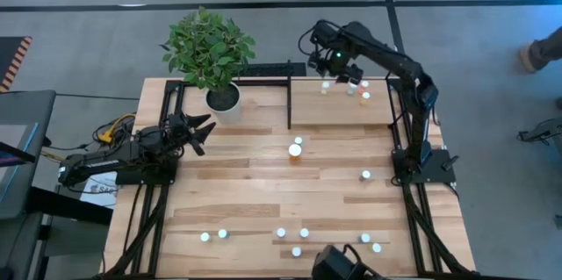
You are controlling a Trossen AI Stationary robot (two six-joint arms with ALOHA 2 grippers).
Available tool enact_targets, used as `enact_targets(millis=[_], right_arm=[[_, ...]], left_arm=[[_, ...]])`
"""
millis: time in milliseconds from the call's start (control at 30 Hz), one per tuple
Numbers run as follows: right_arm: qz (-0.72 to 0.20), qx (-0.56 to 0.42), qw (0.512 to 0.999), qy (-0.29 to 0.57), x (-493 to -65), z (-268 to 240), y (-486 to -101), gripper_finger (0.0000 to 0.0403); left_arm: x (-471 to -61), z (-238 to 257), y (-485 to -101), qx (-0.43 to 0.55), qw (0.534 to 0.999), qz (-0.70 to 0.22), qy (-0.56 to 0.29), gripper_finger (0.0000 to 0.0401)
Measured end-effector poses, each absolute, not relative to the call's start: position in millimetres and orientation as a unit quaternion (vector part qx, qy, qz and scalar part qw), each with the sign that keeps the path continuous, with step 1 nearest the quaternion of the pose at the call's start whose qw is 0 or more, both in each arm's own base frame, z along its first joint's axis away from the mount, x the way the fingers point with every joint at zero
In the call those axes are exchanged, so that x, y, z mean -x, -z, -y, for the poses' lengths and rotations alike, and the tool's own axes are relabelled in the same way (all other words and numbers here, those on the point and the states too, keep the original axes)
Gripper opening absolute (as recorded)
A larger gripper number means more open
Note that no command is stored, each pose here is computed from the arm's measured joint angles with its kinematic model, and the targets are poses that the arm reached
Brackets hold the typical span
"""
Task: Pick and place medicine bottles onto shelf by color
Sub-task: Put the blue bill bottle on the shelf
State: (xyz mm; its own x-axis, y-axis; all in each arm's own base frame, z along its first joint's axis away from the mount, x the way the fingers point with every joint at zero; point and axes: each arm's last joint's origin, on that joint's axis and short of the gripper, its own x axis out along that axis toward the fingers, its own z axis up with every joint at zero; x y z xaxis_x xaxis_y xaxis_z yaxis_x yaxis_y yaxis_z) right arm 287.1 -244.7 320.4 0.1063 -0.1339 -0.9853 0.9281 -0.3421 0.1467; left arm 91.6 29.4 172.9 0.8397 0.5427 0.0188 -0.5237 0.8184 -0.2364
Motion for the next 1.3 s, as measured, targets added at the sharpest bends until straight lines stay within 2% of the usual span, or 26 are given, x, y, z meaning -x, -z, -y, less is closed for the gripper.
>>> enact_targets(millis=[133,400,567,867,1300], right_arm=[[-0.365,-0.571,0.469,0.566,-293.4,230.4,-321.8,0.0234],[-0.387,-0.525,0.517,0.554,-307.9,196.3,-332.5,0.0226],[-0.400,-0.515,0.526,0.546,-318.0,171.9,-334.9,0.0226],[-0.367,-0.551,0.502,0.557,-336.7,134.6,-334.9,0.0226],[-0.327,-0.599,0.457,0.571,-364.7,48.0,-322.2,0.0226]], left_arm=[[-91.6,-29.4,-172.9,0.112,0.953,0.043,-0.280,0.0181],[-91.6,-29.4,-172.9,0.112,0.953,0.043,-0.280,0.0181],[-91.6,-29.4,-172.9,0.112,0.953,0.043,-0.280,0.0181],[-91.6,-29.4,-172.9,0.112,0.953,0.043,-0.280,0.0181],[-91.6,-29.4,-172.9,0.112,0.953,0.043,-0.280,0.0181]])
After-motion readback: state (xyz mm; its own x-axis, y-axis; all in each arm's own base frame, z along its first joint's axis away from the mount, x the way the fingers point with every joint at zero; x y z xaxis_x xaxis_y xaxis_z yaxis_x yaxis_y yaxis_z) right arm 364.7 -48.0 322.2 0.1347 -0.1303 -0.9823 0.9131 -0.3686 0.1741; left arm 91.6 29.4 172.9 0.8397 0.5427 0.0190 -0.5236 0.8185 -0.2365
